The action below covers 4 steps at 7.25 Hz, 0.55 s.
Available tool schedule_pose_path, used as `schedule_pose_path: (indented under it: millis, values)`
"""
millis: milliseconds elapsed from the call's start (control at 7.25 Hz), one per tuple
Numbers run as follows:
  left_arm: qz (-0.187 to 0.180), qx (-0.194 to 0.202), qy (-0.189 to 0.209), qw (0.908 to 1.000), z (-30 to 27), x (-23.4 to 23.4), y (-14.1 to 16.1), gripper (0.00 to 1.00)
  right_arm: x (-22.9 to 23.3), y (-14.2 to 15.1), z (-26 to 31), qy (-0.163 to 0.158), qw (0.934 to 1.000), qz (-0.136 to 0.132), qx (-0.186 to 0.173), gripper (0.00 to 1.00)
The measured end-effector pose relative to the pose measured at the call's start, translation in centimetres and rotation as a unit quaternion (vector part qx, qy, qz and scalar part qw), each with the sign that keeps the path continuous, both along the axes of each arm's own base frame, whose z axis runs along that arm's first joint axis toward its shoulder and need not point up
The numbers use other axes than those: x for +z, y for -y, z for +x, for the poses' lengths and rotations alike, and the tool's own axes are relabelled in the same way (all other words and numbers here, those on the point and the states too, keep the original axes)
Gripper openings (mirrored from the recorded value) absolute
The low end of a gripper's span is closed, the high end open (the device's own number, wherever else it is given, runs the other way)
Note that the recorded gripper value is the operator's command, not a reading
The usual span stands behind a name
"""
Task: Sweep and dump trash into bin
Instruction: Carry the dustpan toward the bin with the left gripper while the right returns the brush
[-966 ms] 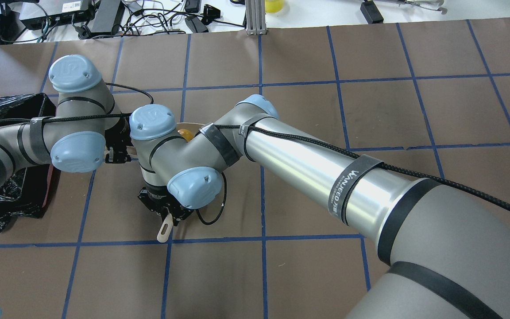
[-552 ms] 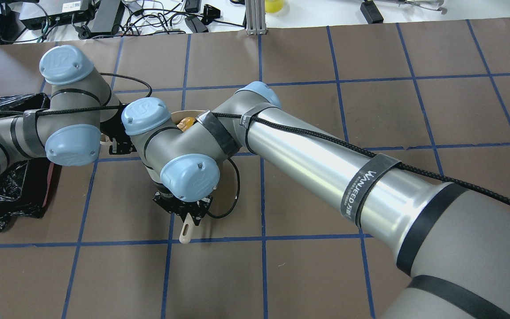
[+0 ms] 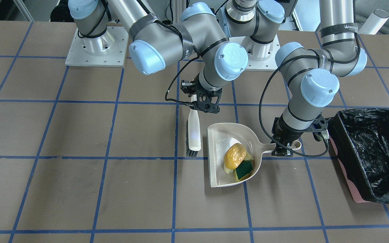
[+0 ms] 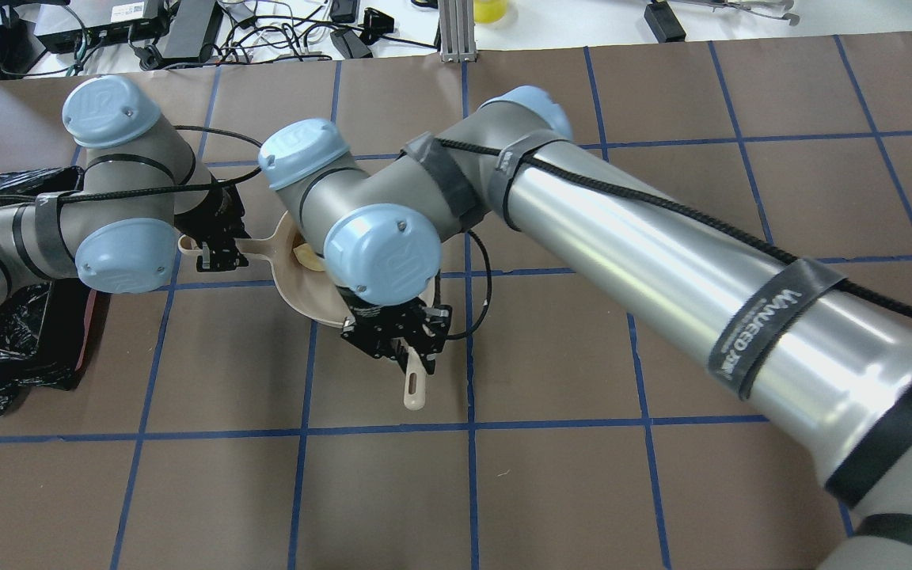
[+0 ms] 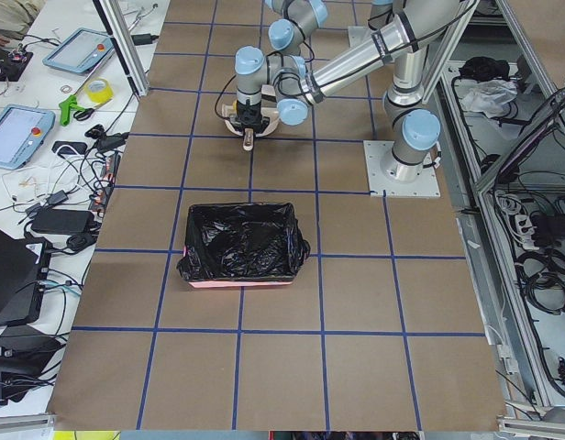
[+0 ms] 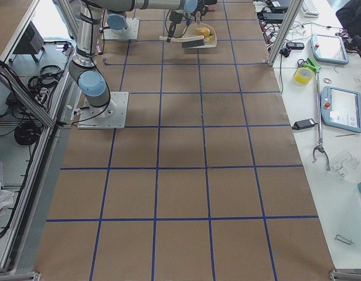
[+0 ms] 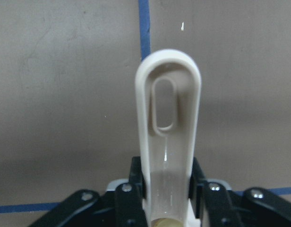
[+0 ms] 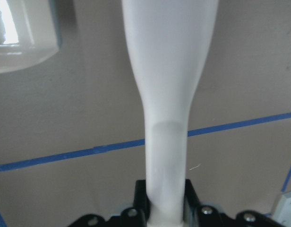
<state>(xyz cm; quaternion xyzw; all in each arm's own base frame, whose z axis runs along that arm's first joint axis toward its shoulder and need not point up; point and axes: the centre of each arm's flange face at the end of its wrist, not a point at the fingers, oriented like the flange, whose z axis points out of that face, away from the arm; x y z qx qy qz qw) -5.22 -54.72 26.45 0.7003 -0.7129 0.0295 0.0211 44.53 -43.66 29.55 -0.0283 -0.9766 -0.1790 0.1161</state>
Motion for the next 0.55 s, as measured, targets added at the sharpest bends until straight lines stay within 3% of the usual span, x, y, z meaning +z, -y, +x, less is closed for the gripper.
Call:
schedule_pose_path:
  millis: [276,552]
  values:
    - [-0.010,0.005,-0.029,0.9995,-0.1,0.9,0.3,0.00,2.7,1.9,-8.1,0.018,0.9990,0.036,0.021,0.00]
    - [-0.011,0.021,-0.064,0.9977,0.8,2.6,1.3,0.00,1.8,2.6,-18.4,0.023,0.9973,0.054,0.044,0.00]
